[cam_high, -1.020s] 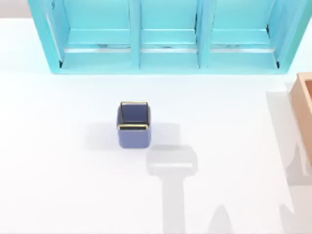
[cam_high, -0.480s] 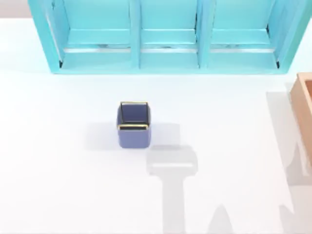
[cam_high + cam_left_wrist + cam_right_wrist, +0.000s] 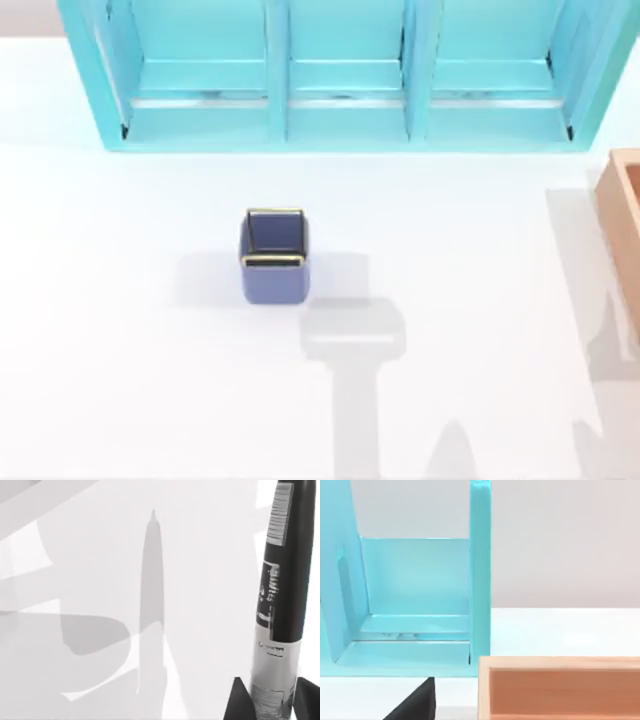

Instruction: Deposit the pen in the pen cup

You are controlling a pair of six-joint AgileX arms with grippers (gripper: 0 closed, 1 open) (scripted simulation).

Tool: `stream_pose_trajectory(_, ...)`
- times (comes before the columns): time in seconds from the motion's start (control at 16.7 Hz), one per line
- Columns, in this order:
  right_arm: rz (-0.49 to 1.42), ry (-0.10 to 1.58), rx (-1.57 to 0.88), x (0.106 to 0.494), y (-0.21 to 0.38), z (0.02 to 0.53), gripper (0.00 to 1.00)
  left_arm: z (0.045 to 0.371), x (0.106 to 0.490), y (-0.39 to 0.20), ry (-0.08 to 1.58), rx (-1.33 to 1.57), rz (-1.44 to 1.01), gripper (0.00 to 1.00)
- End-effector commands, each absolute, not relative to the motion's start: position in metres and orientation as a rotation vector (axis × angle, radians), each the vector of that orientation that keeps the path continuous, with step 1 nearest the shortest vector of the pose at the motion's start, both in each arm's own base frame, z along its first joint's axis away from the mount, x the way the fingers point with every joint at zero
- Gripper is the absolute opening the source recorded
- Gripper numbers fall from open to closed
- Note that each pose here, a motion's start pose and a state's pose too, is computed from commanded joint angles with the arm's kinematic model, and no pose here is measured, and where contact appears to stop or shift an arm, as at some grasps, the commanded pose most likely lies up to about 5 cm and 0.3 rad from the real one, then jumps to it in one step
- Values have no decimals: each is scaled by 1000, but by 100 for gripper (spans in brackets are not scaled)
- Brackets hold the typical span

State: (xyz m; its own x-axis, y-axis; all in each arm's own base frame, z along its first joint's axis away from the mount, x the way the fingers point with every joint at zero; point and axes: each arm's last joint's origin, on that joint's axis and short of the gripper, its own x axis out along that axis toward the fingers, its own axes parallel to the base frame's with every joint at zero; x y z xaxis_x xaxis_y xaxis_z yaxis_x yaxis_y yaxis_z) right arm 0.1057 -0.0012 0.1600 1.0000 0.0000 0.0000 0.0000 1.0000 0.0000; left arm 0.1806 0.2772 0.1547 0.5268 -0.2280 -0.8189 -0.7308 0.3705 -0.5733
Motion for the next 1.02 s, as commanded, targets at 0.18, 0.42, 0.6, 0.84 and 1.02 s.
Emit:
stream_pose_trajectory(0.18, 0, 0, 0, 106, -1, 160, 100, 194, 142, 272, 1025, -1203, 392, 0)
stream_pose_trajectory(0.42, 0, 0, 0, 106, -1, 160, 100, 232, 105, 258, 1004, -1180, 387, 0)
stream_pose_trajectory(0.6, 0, 0, 0, 106, -1, 160, 100, 240, 98, 254, 994, -1170, 389, 0)
stream_pose_trajectory(0.84, 0, 0, 0, 106, -1, 160, 100, 238, 99, 254, 1001, -1170, 385, 0)
stream_pose_trajectory(1.02, 0, 0, 0, 106, -1, 160, 100, 236, 111, 255, 1038, -1072, 397, 0)
